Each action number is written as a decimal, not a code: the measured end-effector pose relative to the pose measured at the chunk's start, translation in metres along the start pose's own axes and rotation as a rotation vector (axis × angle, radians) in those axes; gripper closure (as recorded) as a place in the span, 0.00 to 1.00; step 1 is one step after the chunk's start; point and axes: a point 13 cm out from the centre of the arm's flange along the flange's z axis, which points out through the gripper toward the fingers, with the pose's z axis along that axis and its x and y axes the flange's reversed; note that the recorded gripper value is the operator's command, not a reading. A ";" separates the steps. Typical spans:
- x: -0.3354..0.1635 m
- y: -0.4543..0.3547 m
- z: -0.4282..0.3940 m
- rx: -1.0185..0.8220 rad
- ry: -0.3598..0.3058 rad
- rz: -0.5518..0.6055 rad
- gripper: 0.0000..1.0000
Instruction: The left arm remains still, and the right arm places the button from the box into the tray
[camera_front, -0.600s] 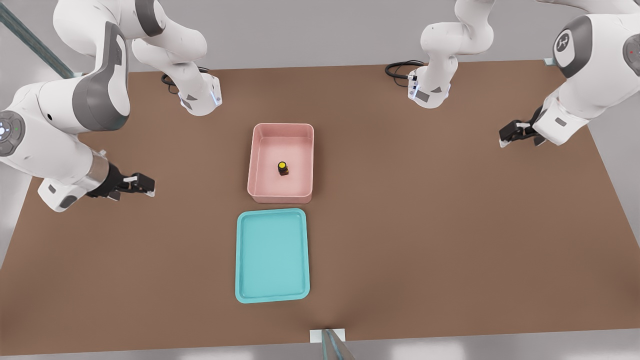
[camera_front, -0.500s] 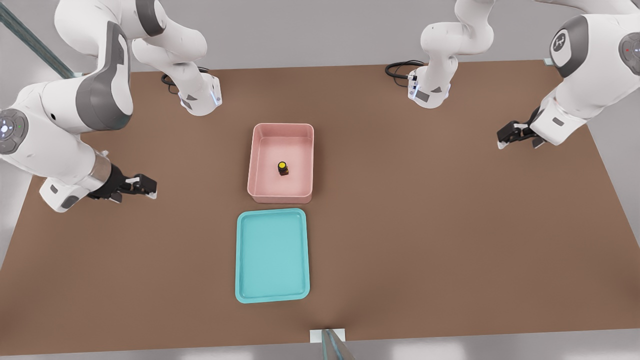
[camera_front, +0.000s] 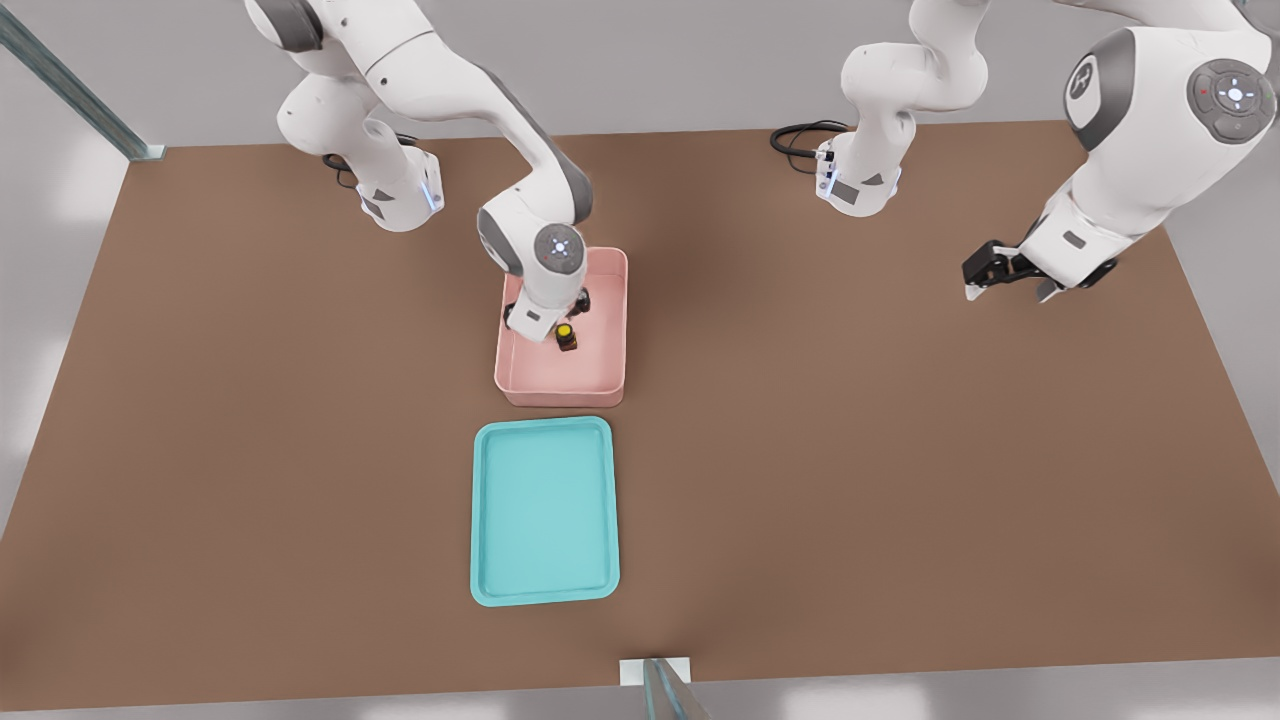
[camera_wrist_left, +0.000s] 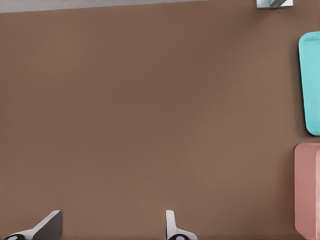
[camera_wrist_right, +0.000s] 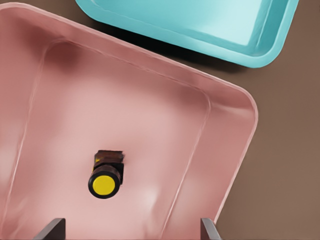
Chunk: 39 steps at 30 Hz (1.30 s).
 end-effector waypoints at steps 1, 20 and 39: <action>0.003 -0.002 0.018 -0.008 -0.017 0.033 0.01; -0.011 0.025 0.078 -0.169 -0.265 0.266 0.00; -0.007 0.047 0.095 -0.222 -0.327 0.221 0.18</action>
